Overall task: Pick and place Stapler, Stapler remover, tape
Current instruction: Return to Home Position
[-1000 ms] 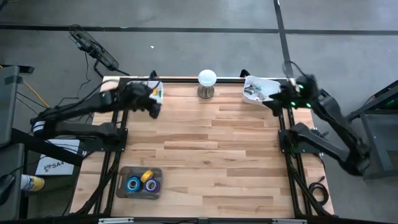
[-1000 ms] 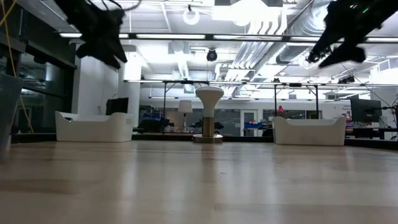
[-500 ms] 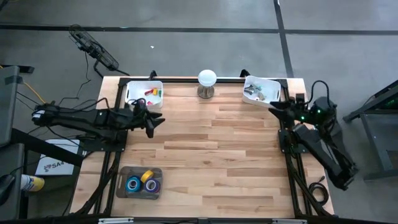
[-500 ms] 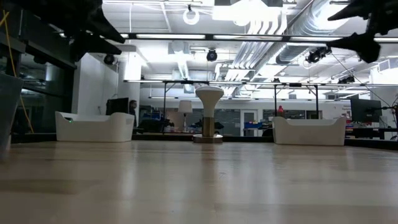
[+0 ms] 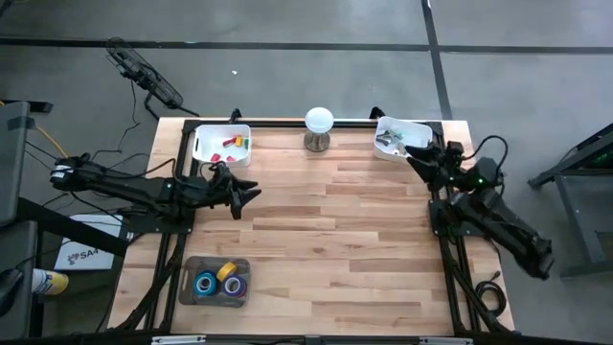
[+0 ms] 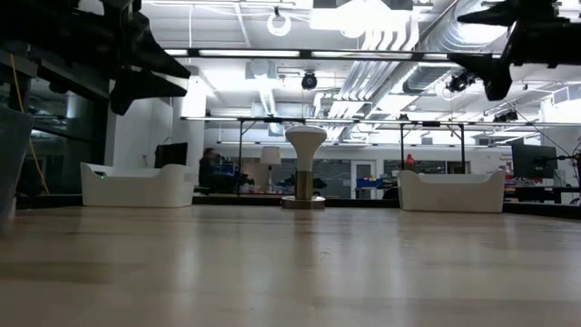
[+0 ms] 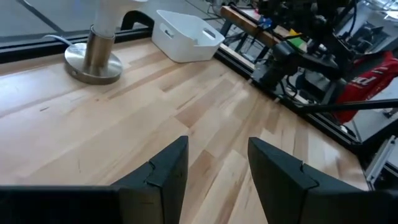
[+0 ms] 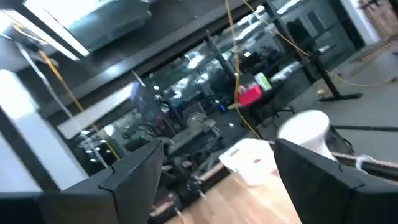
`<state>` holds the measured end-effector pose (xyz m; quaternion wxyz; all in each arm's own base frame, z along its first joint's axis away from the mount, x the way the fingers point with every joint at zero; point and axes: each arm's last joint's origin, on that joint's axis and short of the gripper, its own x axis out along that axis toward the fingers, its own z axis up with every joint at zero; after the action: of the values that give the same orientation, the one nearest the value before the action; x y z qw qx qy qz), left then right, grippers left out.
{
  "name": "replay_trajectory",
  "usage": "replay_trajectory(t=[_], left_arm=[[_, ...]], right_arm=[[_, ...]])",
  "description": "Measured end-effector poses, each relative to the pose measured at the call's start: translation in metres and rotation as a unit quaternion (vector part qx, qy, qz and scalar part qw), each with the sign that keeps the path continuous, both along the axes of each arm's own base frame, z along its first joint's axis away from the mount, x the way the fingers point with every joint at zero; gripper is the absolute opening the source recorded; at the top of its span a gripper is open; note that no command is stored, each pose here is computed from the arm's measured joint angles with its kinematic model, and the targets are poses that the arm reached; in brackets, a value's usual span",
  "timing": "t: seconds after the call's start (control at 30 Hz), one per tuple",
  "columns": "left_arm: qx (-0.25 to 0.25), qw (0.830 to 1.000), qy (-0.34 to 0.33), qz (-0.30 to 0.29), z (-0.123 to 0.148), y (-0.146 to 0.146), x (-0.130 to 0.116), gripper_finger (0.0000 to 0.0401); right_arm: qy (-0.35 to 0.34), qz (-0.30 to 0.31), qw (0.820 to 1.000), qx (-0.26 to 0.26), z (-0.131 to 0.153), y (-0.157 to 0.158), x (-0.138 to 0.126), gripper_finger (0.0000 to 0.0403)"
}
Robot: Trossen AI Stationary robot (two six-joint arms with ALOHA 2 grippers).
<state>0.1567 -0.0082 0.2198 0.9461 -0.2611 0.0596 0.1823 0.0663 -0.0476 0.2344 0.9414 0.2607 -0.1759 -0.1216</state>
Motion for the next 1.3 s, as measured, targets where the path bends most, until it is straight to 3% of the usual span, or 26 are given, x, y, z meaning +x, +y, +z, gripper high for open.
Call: replay_trajectory(t=[0.5,0.63,0.77,0.9,1.3], left_arm=[[0.035,0.999,0.024,0.010,-0.003,0.001,-0.001,0.0163],[0.037,0.999,0.039,0.010,-0.005,0.001,-0.002,0.0163],[0.037,0.998,0.047,0.010,-0.007,0.001,-0.002,0.0163],[0.037,0.998,0.047,0.010,-0.007,0.001,-0.002,0.0163],[0.033,0.998,0.047,-0.004,-0.007,0.001,-0.002,0.0163]], right_arm=[[0.115,-0.007,0.992,-0.043,-0.028,0.025,0.050,0.0299],[0.109,0.005,0.992,-0.056,-0.034,0.033,0.060,0.0299],[0.068,0.028,0.995,-0.066,-0.049,0.037,0.060,0.0299],[0.073,0.041,0.994,-0.075,-0.042,0.039,0.062,0.0299],[0.201,0.076,0.976,-0.019,-0.077,0.040,0.054,0.0299]])
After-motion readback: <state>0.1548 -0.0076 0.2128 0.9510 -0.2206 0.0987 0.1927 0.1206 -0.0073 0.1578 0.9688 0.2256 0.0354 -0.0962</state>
